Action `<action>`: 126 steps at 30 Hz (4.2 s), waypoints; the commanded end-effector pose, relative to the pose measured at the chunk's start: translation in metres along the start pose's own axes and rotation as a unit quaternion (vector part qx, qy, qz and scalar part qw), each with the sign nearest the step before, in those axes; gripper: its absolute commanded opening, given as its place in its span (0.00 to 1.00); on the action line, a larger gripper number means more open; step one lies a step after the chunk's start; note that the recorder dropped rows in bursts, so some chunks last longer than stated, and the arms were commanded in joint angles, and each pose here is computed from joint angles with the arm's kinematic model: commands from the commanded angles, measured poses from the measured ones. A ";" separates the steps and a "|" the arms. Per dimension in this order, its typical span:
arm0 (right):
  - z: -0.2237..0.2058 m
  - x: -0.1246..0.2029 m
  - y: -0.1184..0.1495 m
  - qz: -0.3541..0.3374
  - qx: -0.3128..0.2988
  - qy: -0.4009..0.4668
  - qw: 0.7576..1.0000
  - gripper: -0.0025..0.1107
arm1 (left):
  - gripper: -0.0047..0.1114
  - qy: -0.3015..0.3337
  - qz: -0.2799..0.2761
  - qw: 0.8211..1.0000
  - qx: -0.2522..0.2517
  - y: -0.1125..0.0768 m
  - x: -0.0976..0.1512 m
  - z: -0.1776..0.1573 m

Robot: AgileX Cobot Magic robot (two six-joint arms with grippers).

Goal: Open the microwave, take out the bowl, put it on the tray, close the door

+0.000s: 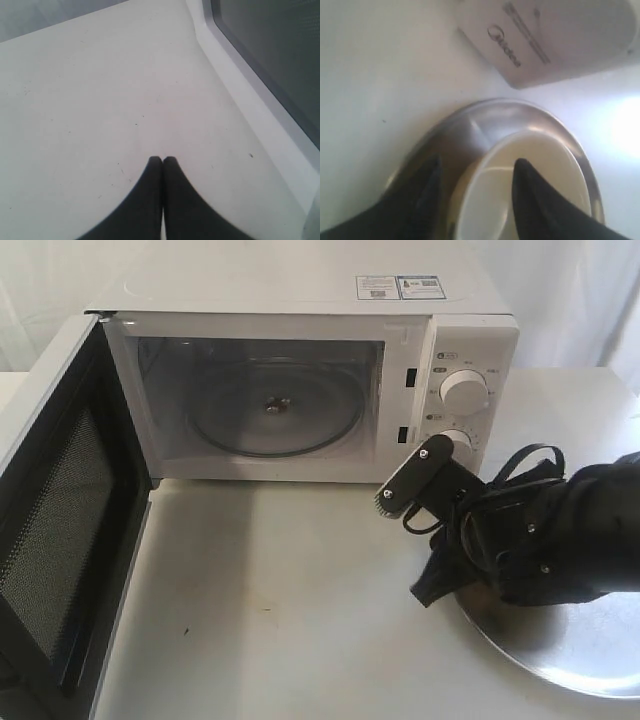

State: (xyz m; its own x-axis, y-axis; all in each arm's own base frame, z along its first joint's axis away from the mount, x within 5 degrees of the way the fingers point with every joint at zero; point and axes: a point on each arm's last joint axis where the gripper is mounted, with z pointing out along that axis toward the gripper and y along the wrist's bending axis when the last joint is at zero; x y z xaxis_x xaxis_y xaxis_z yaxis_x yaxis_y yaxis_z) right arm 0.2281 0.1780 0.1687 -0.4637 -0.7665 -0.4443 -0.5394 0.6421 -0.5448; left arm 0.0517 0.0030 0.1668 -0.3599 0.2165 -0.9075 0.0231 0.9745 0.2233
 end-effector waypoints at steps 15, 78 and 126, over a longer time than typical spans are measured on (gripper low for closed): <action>-0.168 -0.151 0.024 -0.010 -0.340 -0.526 0.780 0.02 | 0.04 -0.001 -0.003 1.000 0.003 0.000 0.000 0.000; -0.049 -0.171 0.001 -0.109 0.190 0.017 0.976 0.02 | 0.04 -0.001 -0.003 1.000 0.003 0.000 0.000 0.000; -0.021 -0.166 0.022 -0.102 0.191 0.019 0.976 0.02 | 0.04 -0.001 -0.003 1.000 0.003 0.000 0.000 0.000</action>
State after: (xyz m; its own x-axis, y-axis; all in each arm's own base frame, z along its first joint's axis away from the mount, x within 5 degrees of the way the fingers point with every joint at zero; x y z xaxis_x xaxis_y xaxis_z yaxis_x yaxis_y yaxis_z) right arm 0.2667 0.3312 0.2447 -0.3630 -0.8928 -0.2668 -0.3525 0.3967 -0.8476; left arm 0.0517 0.0030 0.1668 -0.3599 0.2165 -0.9075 0.0231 0.9745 0.2233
